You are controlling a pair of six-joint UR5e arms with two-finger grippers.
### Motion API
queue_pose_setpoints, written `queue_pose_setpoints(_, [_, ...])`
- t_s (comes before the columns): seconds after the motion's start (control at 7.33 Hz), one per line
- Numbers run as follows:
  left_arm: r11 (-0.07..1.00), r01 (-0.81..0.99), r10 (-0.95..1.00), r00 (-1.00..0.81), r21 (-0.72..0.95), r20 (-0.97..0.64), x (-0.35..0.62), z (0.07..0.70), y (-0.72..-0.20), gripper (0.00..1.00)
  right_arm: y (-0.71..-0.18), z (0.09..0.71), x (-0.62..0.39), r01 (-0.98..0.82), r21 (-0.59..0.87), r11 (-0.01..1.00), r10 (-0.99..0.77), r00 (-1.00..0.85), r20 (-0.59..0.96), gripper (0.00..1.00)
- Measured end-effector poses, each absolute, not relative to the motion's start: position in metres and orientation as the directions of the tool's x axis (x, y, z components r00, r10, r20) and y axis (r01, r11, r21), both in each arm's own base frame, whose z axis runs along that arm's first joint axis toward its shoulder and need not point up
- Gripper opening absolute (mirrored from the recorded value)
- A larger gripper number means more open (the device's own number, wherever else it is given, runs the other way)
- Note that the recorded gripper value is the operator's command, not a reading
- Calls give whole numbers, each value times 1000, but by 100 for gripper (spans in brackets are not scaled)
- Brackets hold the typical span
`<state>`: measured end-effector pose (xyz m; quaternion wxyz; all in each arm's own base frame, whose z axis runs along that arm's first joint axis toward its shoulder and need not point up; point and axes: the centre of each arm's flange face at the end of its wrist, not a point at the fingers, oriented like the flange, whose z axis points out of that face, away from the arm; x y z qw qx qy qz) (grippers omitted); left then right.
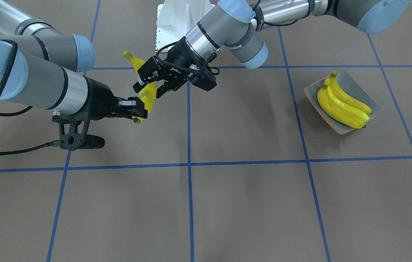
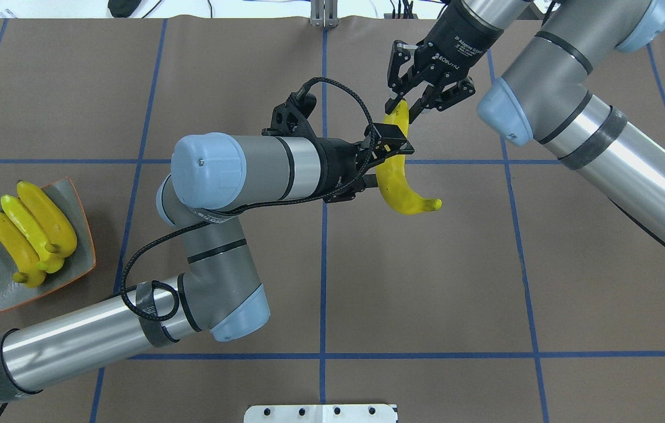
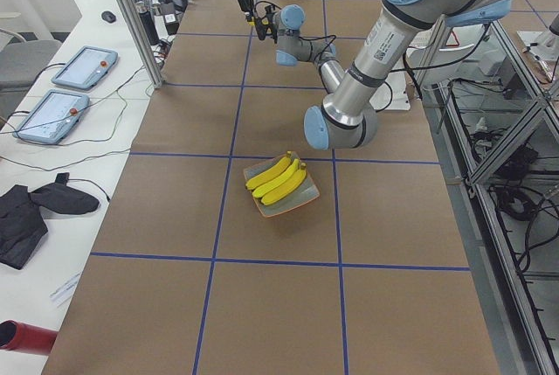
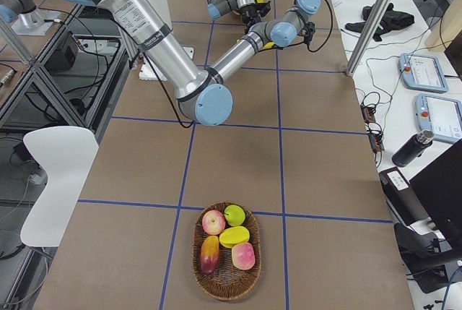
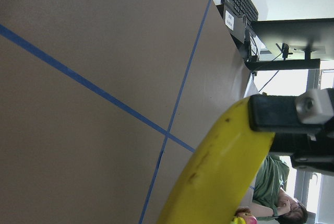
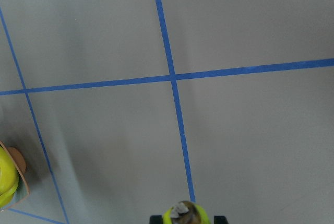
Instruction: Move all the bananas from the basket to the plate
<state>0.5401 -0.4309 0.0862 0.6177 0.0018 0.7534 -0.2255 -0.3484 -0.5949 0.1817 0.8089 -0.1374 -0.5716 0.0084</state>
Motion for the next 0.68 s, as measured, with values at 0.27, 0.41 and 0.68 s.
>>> queue_pose_setpoints(0.27, [898,280,-277,-238,-339,-931,540,85,-431,11,-595,181,-348,143,-231,962,170,345,923,0])
queue_pose_setpoints(0.41, [898,279,-278,-239,-340,-930,540,85,-430,0,-595,180,-348,142,-231,963,170,345,923,0])
queue_pose_setpoints(0.68, [899,278,-277,-237,-338,-931,540,86,-431,0,-595,181,-347,142,-229,963,169,343,924,99])
